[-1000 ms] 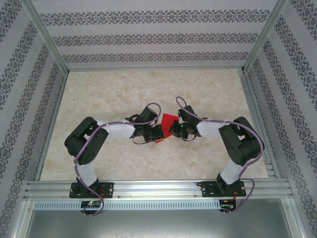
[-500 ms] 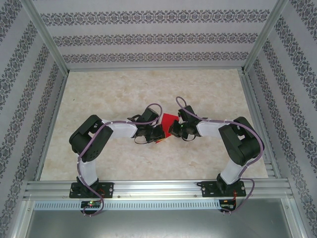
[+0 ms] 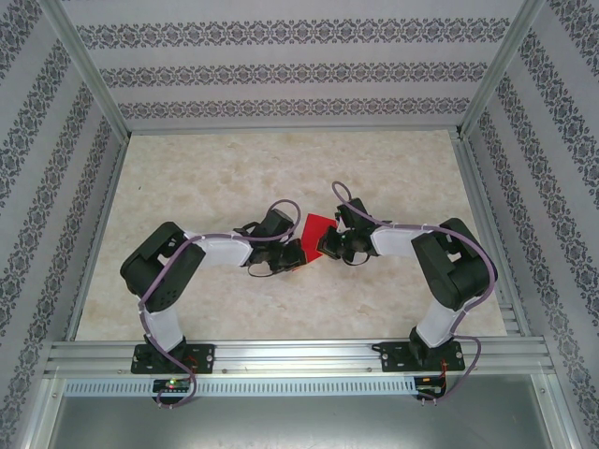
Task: Fold a paper plane with a square sheet of paper (pick it up from the middle)
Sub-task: Third fold the triangle at the center of the table.
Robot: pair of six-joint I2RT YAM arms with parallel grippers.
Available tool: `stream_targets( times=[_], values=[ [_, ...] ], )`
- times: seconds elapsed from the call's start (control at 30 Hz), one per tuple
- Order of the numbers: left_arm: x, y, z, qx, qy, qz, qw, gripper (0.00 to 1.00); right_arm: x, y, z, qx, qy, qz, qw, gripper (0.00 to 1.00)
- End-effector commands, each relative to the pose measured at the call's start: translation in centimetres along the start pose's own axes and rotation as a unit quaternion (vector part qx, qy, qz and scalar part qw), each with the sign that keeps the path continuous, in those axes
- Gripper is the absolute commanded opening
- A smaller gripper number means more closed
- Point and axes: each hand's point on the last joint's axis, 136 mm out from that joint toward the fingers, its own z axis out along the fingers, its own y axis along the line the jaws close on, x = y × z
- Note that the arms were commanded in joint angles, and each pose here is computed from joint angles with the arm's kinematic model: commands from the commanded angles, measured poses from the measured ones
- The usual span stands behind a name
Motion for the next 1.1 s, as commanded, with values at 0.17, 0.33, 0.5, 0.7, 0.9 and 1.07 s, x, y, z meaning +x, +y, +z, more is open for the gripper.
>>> stream_targets(
  times=[0.17, 0.33, 0.5, 0.7, 0.9, 1.07],
  values=[
    [2.9, 7.0, -1.4, -0.119, 0.034, -0.034, 0.992, 0.06, 2.5, -7.5, 0.9, 0.131, 0.036, 0.036, 0.990, 0.03],
    [3.2, 7.3, -2.0, -0.120, 0.038, -0.028, 0.992, 0.05, 2.5, -7.5, 0.9, 0.133, 0.037, 0.034, 0.990, 0.03],
    [2.9, 5.4, -2.8, -0.101, 0.046, 0.008, 0.994, 0.06, 2.2, -7.1, 0.7, 0.129, 0.036, 0.031, 0.991, 0.03],
    [1.2, 0.5, -4.0, -0.037, 0.030, 0.070, 0.996, 0.05, 1.5, -6.2, 0.4, 0.120, 0.029, 0.024, 0.992, 0.03],
    [-0.7, -3.0, -4.0, 0.018, -0.001, 0.090, 0.996, 0.05, 1.5, -6.1, 0.6, 0.120, 0.032, 0.025, 0.992, 0.03],
    [-1.2, -2.8, -2.2, 0.014, 0.012, 0.088, 0.996, 0.05, 1.7, -6.3, 0.6, 0.123, 0.035, 0.025, 0.992, 0.03]
  ],
)
